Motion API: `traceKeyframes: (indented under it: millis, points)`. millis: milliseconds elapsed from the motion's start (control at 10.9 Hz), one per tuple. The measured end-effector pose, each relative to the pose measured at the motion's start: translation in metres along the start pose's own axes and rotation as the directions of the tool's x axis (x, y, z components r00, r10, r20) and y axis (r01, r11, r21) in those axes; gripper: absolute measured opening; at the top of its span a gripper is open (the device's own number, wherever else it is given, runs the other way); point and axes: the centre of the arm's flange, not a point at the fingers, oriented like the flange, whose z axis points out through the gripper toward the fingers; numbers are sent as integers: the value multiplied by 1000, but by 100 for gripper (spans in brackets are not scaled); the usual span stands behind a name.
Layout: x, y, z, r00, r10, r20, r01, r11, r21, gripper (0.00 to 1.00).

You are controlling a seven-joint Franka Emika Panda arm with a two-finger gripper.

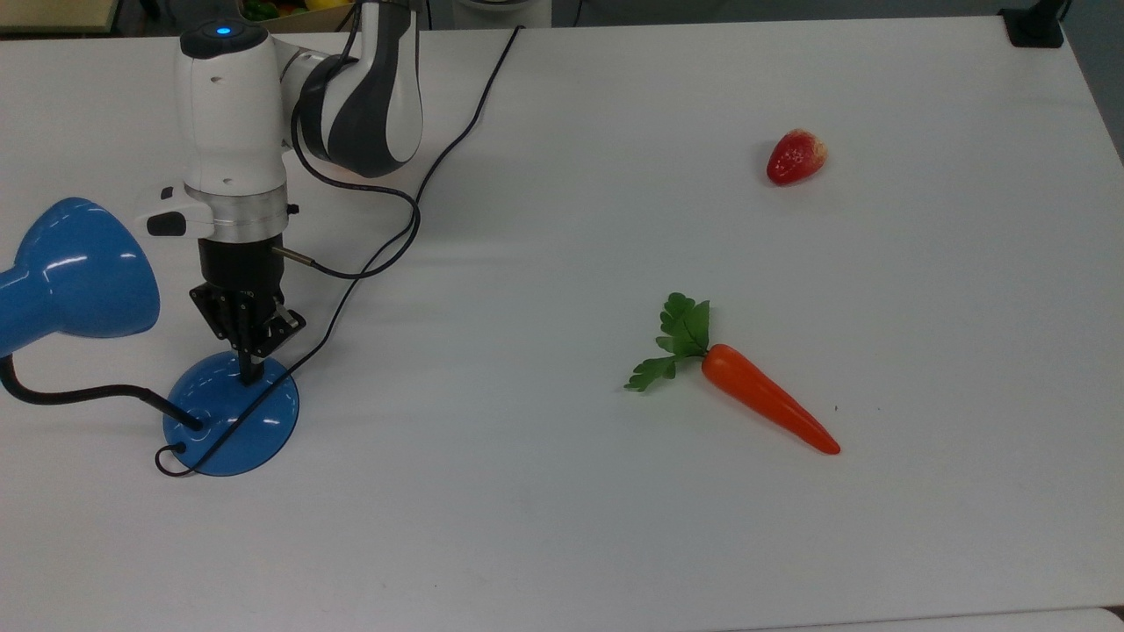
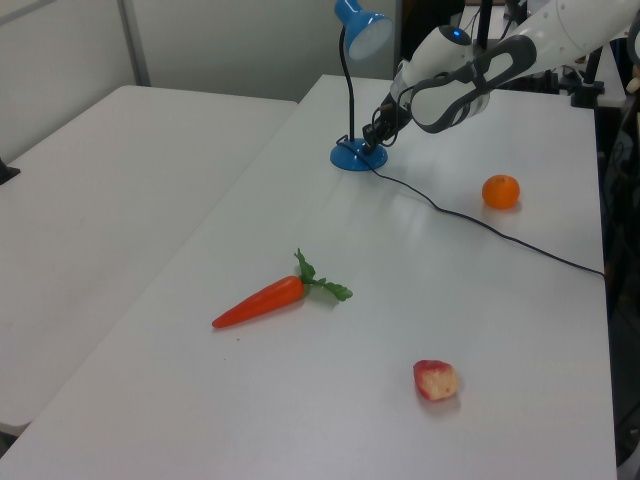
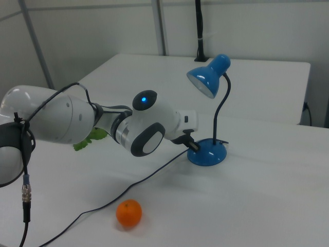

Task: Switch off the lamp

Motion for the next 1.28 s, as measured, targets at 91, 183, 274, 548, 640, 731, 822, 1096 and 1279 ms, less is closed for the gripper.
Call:
traceKeyframes:
  millis: [91, 183, 274, 548, 640, 731, 822, 1096, 1279]
  points:
    - [0, 1, -1, 1000, 2, 0, -2, 1000, 0, 1]
    - [0, 3, -2, 1000, 4, 1, -4, 1000, -2, 1]
    - [-1, 5, -5, 1000, 7, 1, -7, 1000, -3, 1]
    - [4, 1, -33, 994, 8, 112, -8, 1000, 2, 1]
    - [9, -2, -53, 987, 7, 162, -8, 1000, 7, 1]
    - [12, -5, -73, 975, -8, 221, 5, 1000, 14, 1]
    - [13, -7, -91, 961, -35, 275, 30, 999, 25, 1]
    - [7, -13, -133, 897, -152, 415, 131, 988, 79, 1]
    - [3, -14, -171, 839, -228, 495, 205, 974, 100, 5]
